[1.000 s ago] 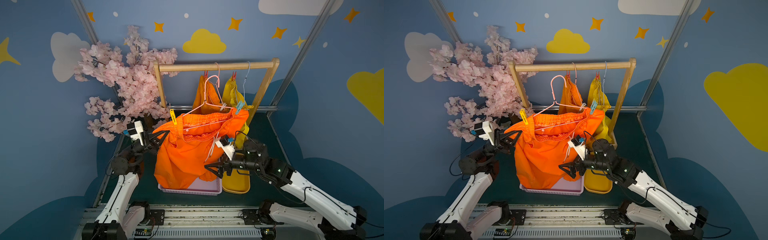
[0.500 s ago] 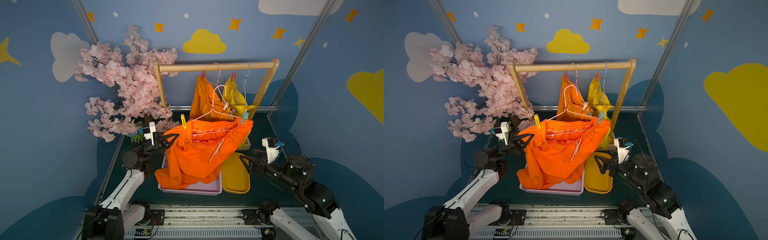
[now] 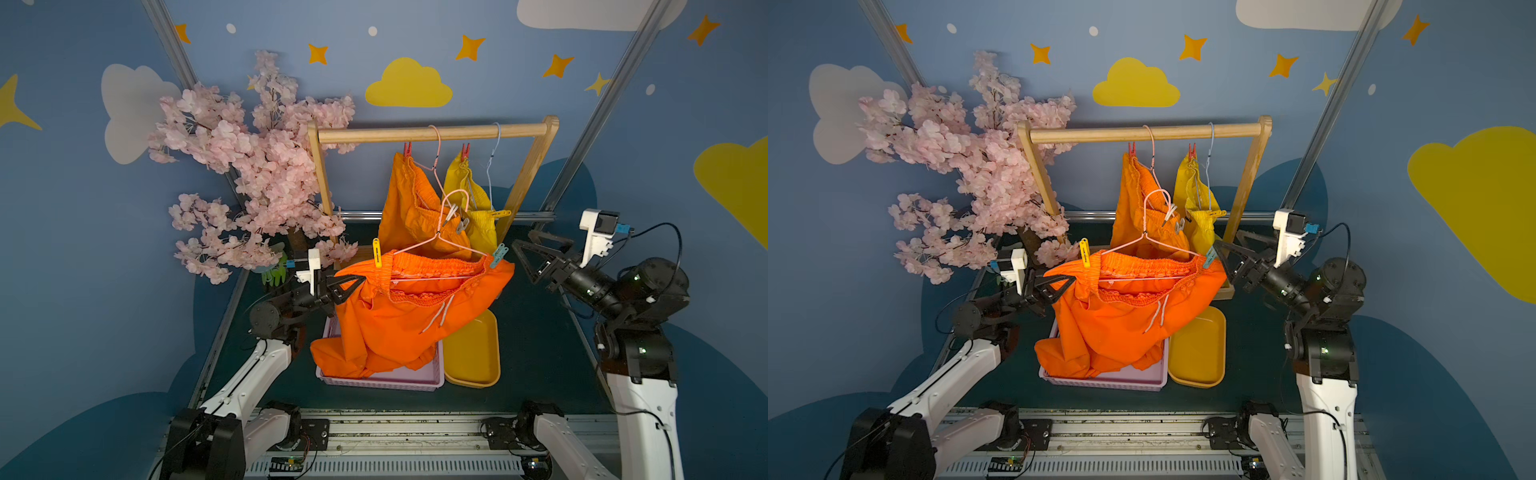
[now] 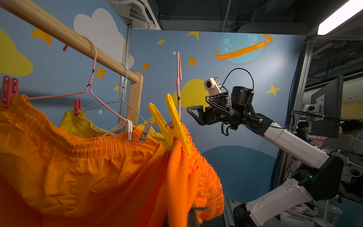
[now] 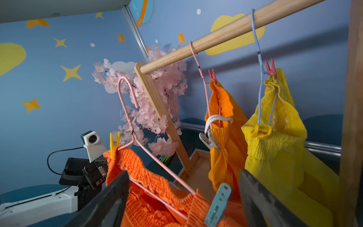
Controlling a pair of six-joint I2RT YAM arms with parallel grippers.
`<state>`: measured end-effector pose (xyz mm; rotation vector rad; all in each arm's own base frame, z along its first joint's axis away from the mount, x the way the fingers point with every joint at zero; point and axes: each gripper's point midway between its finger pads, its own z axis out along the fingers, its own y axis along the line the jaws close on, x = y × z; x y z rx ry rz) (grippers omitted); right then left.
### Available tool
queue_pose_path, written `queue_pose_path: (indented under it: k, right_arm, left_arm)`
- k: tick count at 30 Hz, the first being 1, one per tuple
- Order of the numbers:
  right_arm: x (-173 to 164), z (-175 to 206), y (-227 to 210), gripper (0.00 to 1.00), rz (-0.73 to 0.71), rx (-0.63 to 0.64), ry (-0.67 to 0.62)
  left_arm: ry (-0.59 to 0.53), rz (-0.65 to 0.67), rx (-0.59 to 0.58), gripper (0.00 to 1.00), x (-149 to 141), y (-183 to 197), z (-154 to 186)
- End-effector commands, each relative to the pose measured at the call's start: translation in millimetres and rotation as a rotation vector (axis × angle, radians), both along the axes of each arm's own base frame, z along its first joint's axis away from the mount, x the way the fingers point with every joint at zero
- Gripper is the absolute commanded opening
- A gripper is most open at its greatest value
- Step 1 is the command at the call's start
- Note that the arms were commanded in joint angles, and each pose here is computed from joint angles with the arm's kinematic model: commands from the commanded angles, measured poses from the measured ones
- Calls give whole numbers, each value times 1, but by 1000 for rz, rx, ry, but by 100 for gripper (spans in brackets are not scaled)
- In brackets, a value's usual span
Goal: Remove the clothespins securing shorts to the hanger
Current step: Remove the clothespin from the hanger.
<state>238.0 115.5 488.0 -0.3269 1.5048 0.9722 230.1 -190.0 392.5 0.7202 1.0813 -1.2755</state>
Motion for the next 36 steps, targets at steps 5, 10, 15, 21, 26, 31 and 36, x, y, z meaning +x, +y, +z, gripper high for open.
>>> queue_pose_path:
  k: [5,10,15,21,26,31,36]
  right_arm:
    - [-16,4,11,83,243,27,-25]
    - [-15,-6,15,81,275,20,-33]
    - [-13,-14,21,80,310,13,-21]
    - [-18,-15,35,80,366,-7,-35]
    - [-25,-13,42,77,390,-21,-46]
    - [-29,-16,44,71,395,-30,-43]
    - [-31,-17,44,66,395,-35,-39]
  left_arm:
    - [-119,-6,-28,3,-21,3,31]
    - [-151,1,-29,3,-29,5,42]
    - [-186,-11,-31,3,-41,5,51]
    - [-201,-8,-16,3,-49,3,52]
    - [-208,-13,-10,3,-54,1,52]
    - [-206,-13,-4,3,-54,0,52]
    - [-208,-15,-5,3,-55,-1,51]
